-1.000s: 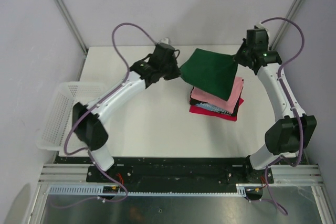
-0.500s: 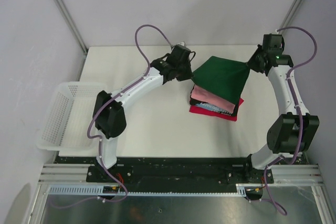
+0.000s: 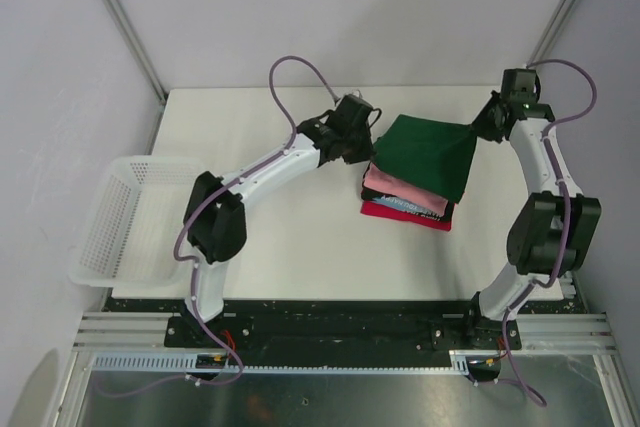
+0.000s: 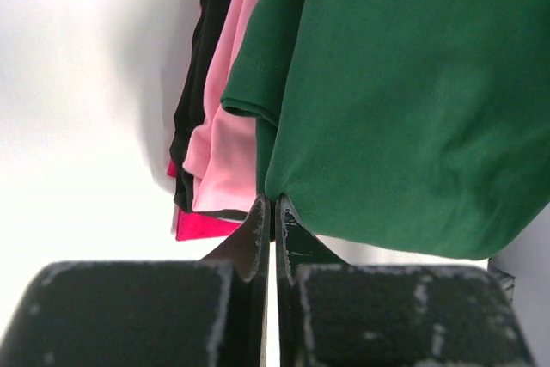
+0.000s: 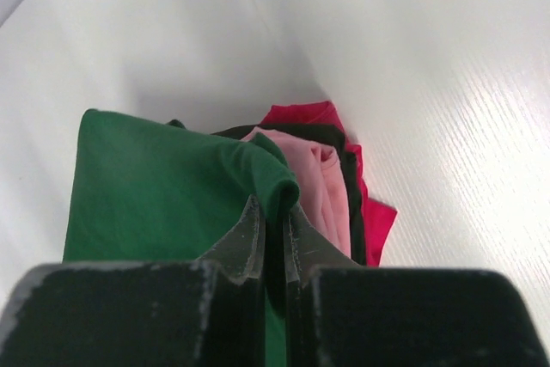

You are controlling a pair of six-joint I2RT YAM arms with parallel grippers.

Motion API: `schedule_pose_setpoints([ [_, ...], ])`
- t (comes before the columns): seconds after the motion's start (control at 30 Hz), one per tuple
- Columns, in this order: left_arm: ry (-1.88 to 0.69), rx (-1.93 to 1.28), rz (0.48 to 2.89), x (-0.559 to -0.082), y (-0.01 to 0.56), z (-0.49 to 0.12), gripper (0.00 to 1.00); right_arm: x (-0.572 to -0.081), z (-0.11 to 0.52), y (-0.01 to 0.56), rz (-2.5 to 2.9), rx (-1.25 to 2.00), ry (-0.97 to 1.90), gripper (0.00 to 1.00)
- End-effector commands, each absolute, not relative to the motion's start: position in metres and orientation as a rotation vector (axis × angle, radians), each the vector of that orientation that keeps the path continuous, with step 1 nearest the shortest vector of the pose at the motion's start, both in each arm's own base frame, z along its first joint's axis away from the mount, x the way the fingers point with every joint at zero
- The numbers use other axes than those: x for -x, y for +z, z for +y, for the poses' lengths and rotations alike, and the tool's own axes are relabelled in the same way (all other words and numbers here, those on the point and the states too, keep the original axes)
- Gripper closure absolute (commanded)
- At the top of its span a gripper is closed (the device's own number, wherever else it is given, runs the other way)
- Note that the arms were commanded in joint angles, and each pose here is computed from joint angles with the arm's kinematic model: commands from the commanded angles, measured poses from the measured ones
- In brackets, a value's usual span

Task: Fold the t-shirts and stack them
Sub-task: Put the neatly folded tshirt into the corner of the board with both arms

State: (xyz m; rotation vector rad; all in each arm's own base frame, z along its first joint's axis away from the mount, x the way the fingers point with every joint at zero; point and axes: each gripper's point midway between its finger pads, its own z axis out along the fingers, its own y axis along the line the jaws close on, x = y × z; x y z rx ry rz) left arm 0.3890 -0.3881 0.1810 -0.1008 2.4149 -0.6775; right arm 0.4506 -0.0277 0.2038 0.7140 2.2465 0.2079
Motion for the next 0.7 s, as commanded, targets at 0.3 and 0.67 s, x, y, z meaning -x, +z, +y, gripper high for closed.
schedule_pose_setpoints([
  [0.3,-0.582,0.075,2.561,-0.359,0.107,-0.375,0.71,-0.476,-0.052,0.192,2.297,-0.739,0.068,0.42],
  [0.67,-0.621,0.037,2.462,-0.351,0.158,-0.356,0.58,-0.414,0.053,0.221,2.316,-0.593,0.25,0.43],
])
